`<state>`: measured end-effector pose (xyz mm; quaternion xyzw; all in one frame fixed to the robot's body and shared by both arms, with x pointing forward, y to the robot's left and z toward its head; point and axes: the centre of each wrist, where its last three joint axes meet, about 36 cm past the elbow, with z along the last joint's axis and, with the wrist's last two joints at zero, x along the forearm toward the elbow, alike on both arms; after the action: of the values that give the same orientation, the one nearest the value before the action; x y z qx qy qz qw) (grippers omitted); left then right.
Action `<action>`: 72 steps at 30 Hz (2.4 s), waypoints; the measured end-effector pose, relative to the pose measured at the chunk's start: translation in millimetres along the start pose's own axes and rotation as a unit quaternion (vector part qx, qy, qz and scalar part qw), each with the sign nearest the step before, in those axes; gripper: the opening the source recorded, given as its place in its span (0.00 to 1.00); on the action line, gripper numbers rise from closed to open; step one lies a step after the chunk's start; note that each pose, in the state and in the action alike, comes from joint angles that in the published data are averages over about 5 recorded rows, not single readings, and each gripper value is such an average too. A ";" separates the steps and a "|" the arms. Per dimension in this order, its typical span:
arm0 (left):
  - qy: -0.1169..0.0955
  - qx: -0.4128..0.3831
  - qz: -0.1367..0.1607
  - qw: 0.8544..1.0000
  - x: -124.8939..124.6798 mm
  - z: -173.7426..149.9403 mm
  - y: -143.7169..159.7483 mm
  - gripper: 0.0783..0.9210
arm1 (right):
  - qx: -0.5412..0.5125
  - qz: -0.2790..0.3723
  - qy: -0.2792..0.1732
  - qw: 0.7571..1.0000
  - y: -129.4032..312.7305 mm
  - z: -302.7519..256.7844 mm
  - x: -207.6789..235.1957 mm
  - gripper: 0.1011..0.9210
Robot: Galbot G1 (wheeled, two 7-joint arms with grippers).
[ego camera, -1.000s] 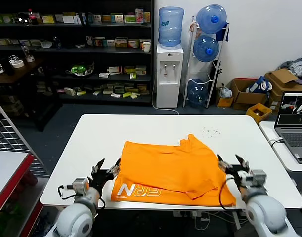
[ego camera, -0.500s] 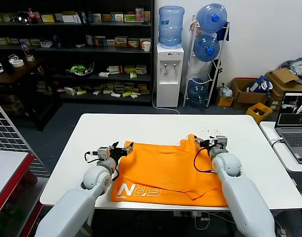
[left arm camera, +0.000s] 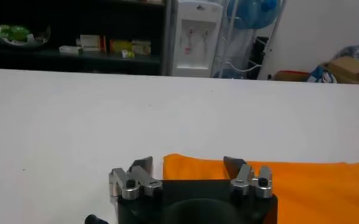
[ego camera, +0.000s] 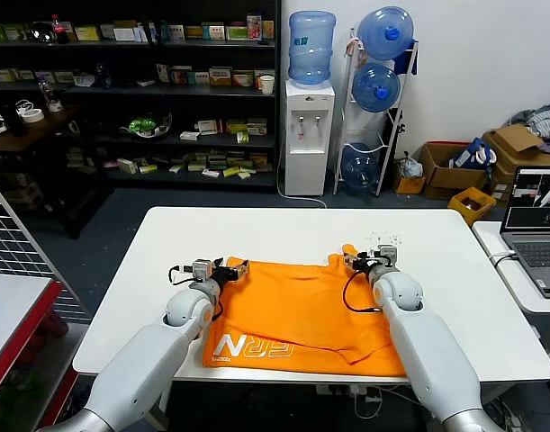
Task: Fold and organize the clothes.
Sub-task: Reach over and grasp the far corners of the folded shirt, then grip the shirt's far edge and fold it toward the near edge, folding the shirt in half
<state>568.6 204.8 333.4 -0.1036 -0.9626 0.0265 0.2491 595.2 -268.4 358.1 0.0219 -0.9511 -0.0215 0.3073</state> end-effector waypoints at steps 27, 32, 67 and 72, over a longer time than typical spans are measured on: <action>-0.002 -0.012 -0.004 1.000 0.5 7.5 0.2 0.02 | -0.014 -0.005 -0.037 0.999 -0.4 13.1 25.5 0.03; -0.014 -0.011 -0.005 1.000 14.3 5.6 -1.4 0.02 | -0.016 -0.003 -0.042 0.999 -4.7 21.0 45.4 0.03; -0.037 0.001 0.024 0.999 187.7 49.8 -43.2 0.24 | 0.009 -0.010 -0.015 1.000 -15.9 77.0 237.8 0.24; -0.029 0.007 0.020 0.999 199.9 61.4 -46.2 0.41 | 0.008 -0.007 -0.012 1.000 -17.3 81.2 248.8 0.42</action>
<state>359.4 202.2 379.2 -0.1205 -0.9668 0.0415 0.2216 346.6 -297.1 436.6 0.0307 -0.9546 -0.0164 0.2958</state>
